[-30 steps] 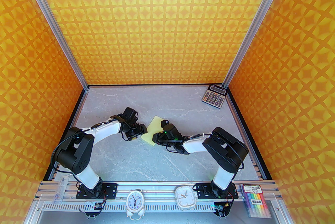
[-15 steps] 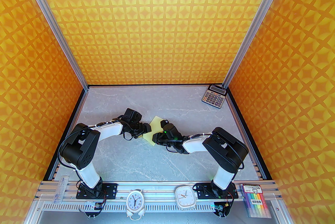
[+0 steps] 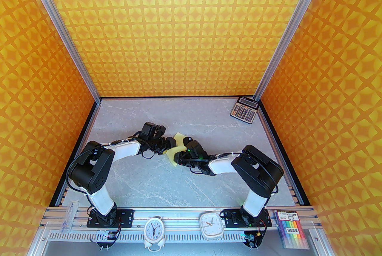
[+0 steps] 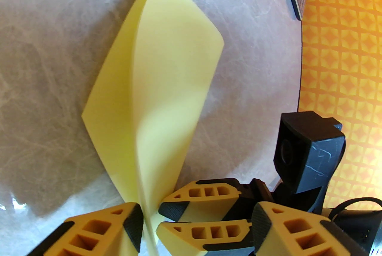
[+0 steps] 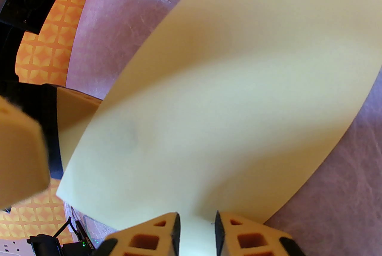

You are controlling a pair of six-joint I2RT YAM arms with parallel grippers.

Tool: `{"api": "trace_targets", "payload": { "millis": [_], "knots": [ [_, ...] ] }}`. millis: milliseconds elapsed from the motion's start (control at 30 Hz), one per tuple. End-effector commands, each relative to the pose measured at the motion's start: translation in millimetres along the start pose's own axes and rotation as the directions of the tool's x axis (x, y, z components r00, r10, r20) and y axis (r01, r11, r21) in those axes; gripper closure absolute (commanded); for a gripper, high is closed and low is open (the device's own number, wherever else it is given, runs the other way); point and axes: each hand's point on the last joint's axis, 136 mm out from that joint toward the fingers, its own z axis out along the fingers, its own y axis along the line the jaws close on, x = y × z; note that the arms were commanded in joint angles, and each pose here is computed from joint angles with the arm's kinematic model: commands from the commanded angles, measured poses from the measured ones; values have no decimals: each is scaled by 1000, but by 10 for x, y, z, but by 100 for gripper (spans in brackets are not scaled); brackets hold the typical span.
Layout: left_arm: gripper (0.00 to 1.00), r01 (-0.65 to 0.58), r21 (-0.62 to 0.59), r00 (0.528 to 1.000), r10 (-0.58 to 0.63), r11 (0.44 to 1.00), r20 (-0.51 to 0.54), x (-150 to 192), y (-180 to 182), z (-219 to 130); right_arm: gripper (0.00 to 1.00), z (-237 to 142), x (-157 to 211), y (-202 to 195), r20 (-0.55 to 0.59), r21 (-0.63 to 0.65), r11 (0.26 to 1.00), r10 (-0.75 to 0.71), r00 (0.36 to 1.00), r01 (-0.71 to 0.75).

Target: Fold a paper plane with a square sheet of paper (fold left side to right side)

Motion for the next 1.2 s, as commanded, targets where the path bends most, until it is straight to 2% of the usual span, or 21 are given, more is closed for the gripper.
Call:
{"api": "trace_targets", "payload": {
  "millis": [0,267,567,867,1167],
  "knots": [
    [37,-16,65,1000,17,998,-12,-15,-197,52,73,15,52,-170,-26,56,998,5,1000,-3],
    [38,52,69,998,-50,996,-24,-18,-227,215,72,-43,18,-168,-14,51,999,0,1000,1],
    [39,86,17,996,-85,996,-15,-40,-156,236,65,-356,-47,-145,48,53,998,-22,999,20],
    [39,92,-10,996,-92,996,-16,-27,-123,262,53,-499,-113,208,74,-78,994,-66,995,72],
    [39,105,-24,994,-106,994,-19,-28,-86,283,48,-546,-92,353,98,-58,988,-136,986,142]
  ]
}}
